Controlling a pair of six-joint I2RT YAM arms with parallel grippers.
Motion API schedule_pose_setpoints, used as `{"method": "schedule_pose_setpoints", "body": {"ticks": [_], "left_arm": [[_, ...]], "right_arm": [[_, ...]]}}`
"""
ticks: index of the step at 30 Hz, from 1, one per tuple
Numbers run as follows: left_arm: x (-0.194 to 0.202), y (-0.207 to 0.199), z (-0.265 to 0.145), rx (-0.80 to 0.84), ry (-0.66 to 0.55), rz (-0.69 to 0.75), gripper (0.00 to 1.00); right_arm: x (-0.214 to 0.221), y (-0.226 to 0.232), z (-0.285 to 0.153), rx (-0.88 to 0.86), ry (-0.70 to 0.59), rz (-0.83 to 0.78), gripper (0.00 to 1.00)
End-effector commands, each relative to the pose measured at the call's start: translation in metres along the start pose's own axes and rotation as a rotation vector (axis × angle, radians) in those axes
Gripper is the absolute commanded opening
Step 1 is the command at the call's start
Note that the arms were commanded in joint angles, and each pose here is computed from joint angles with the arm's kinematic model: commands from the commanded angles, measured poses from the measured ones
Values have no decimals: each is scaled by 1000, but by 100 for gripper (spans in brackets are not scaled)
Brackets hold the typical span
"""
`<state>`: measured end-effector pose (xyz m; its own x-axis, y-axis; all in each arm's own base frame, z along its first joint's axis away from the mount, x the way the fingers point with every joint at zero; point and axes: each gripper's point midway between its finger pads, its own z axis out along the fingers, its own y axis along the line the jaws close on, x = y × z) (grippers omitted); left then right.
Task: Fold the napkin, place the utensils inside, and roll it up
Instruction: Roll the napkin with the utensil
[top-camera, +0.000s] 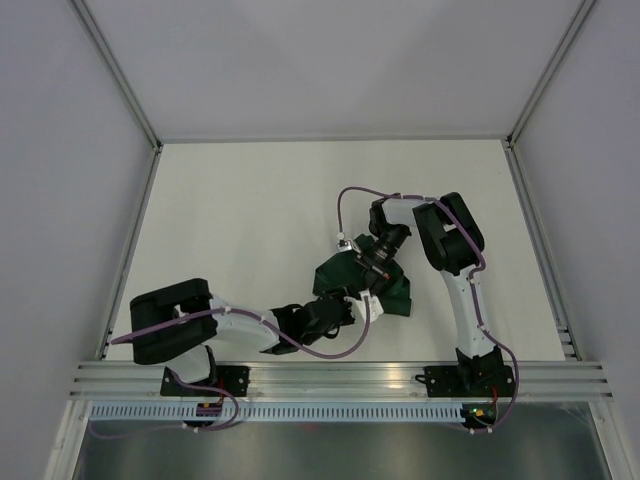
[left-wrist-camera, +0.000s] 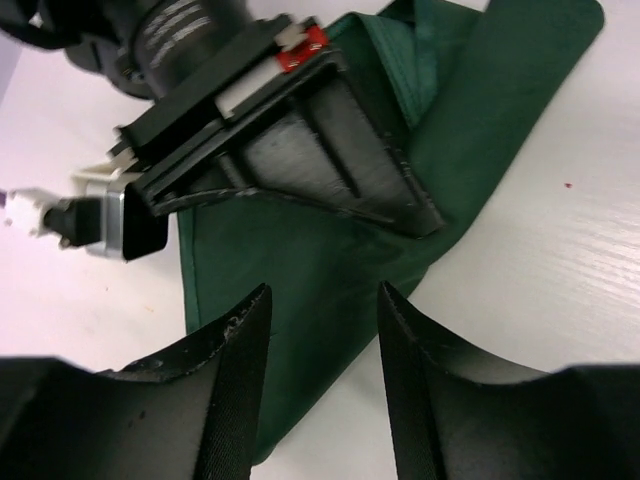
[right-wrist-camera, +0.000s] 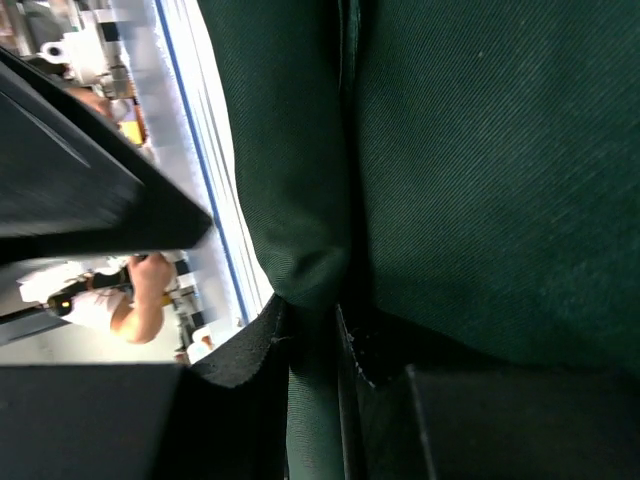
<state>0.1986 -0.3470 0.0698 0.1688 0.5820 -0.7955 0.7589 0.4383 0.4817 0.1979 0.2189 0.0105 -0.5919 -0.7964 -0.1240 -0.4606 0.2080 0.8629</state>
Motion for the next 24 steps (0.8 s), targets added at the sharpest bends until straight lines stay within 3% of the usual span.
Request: {"method": "schedule_pose_setpoints", "body": {"ticks": [1,9,17,24], "left_arm": [[-29,-1,13,-45,-75,116,53],[-25,-27,27,46,-64,141,60],[-6,-46,35,115,-4,128,61],[23,-38,42,114,87,5,59]], "right_arm": [[14,-56,2,136,103,-122,11],[15,-59,0,136,98,-108,11],[15,-61,0,132,94,-100,11],[15,-62,0,131,92,-98,11]]}}
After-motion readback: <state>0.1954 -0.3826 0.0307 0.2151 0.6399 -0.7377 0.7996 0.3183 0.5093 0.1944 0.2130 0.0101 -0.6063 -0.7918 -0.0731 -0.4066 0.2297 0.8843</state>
